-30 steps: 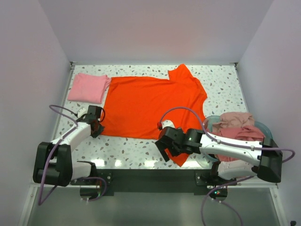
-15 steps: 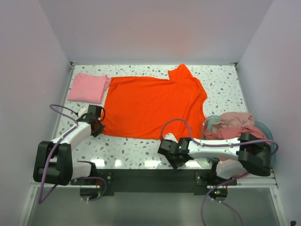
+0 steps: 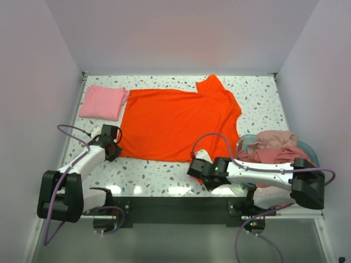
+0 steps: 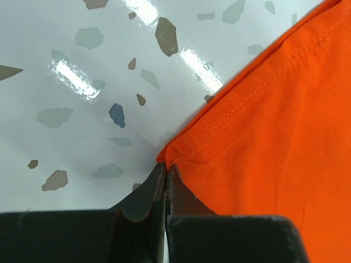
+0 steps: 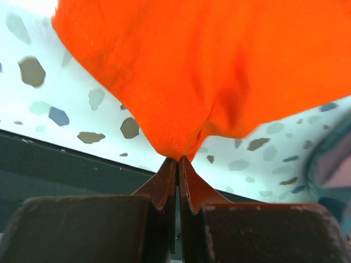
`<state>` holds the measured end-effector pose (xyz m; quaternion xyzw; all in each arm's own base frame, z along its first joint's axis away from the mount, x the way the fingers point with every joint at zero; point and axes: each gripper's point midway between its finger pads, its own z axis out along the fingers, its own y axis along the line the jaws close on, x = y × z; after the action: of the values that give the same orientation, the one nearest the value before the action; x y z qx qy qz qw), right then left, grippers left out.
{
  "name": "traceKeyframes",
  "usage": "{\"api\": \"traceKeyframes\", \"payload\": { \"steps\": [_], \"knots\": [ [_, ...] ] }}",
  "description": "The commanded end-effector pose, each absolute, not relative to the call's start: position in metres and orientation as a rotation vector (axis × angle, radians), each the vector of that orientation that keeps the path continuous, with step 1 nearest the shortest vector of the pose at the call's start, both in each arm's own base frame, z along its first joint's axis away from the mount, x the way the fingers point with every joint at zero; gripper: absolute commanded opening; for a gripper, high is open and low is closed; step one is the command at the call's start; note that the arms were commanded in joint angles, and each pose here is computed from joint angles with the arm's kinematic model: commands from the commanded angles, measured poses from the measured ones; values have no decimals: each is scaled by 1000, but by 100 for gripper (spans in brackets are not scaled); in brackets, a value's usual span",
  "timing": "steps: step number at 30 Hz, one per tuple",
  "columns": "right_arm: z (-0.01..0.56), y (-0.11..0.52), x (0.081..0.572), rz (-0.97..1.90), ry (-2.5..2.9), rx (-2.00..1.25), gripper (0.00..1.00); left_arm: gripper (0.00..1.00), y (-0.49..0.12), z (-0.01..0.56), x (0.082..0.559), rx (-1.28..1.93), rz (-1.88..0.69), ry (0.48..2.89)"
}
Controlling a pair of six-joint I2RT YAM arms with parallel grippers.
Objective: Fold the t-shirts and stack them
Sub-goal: Fold the tshirt
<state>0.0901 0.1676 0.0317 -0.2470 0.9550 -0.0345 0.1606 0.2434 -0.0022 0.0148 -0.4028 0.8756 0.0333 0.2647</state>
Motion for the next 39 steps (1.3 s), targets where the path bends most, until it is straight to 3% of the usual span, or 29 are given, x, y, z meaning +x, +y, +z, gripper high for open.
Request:
{"api": "traceKeyframes", "payload": {
  "steps": [1,17,30,39],
  "knots": [
    [63,165,116,-153,2652,-588,0,0,-6,21,244,-1067,46,2376],
    [160,154,257,-99,2486,-356,0,0,-17,73,310,-1027,-48,2295],
    [183,137,358,-140,2404,-235,0,0,-10,93,372,-1045,20,2238],
    [180,142,425,-113,2380,-333,0,0,-3,93,409,-1069,57,2183]
  ]
}}
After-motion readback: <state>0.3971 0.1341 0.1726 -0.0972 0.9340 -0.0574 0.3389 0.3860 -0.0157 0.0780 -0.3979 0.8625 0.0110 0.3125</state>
